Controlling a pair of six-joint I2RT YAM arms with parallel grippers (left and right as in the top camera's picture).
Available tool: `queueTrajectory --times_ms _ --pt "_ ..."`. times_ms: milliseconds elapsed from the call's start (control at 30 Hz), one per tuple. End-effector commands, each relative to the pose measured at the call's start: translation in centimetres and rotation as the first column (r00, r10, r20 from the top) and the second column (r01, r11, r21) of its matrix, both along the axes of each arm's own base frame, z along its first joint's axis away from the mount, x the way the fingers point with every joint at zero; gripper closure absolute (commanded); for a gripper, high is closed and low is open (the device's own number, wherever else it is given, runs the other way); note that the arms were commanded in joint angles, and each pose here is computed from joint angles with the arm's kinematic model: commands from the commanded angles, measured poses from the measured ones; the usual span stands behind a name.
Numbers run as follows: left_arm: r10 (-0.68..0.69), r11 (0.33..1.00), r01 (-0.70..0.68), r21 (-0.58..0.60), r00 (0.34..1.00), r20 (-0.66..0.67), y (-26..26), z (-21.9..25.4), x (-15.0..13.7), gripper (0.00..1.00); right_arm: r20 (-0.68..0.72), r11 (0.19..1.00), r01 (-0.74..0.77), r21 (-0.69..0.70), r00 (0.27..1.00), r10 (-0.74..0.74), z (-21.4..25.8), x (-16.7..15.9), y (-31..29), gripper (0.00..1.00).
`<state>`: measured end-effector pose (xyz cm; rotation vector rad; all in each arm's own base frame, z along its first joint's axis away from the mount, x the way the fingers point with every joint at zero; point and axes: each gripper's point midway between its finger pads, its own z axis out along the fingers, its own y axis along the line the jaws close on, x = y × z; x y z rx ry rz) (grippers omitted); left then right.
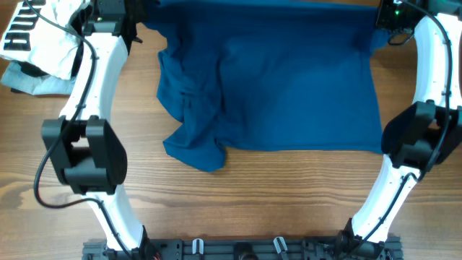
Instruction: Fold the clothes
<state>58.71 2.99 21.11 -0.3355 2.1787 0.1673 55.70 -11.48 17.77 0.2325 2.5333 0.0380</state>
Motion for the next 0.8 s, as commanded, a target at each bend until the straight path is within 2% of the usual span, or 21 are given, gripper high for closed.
queueTrajectory --times_ms 0,33,100,200,233,333,367,467,633,700,767 --pt "0.124 0.991 -0.132 0.034 0.976 0.179 3.9 11.7 -4.7 0.96 0.166 0.990 0.113 -0.079 0.981 -0.099 10.7 -3.5 -2.5 0.96" --pt "0.124 0.991 -0.133 0.032 0.972 0.198 3.9 13.2 -5.6 0.96 0.194 0.991 0.110 -0.079 0.977 -0.093 12.8 -4.5 -2.1 0.96" --pt "0.123 0.990 -0.136 0.032 0.958 0.258 4.0 18.1 -9.4 0.96 0.271 0.989 0.115 -0.089 0.959 -0.087 17.9 -7.6 -1.2 0.96" --pt "0.138 0.988 -0.156 0.013 0.904 0.404 4.6 26.8 -18.5 0.96 0.415 0.985 0.129 -0.113 0.907 -0.072 26.3 -14.4 0.7 0.96" --pt "0.143 0.987 -0.163 0.009 0.888 0.436 4.7 28.4 -20.6 0.96 0.452 0.984 0.135 -0.119 0.890 -0.067 28.2 -16.3 1.2 0.96" --pt "0.141 0.983 -0.183 0.023 0.828 0.542 5.0 33.1 -27.9 0.96 0.539 0.980 0.145 -0.136 0.841 -0.050 32.4 -21.7 2.7 0.96" --pt "0.163 0.976 -0.218 0.022 0.791 0.589 5.5 34.8 -31.3 0.96 0.567 0.979 0.150 -0.141 0.822 -0.044 33.7 -24.0 3.3 0.96" --pt "0.210 0.956 -0.294 0.015 0.717 0.665 6.3 37.1 -37.4 0.96 0.623 0.971 0.179 -0.157 0.781 -0.043 36.0 -29.1 4.4 0.96" --pt "0.273 0.919 -0.395 -0.005 0.625 0.731 7.4 38.8 -43.8 0.96 0.683 0.959 0.226 -0.168 0.729 -0.053 37.8 -34.9 5.3 0.96" --pt "0.290 0.907 -0.421 -0.004 0.618 0.730 7.8 38.7 -44.2 0.96 0.672 0.957 0.234 -0.169 0.738 -0.062 37.4 -35.7 5.4 0.96" --pt "0.285 0.905 -0.425 0.021 0.640 0.714 7.9 38.4 -43.3 0.96 0.633 0.960 0.226 -0.166 0.771 -0.072 36.2 -35.2 5.2 0.96"
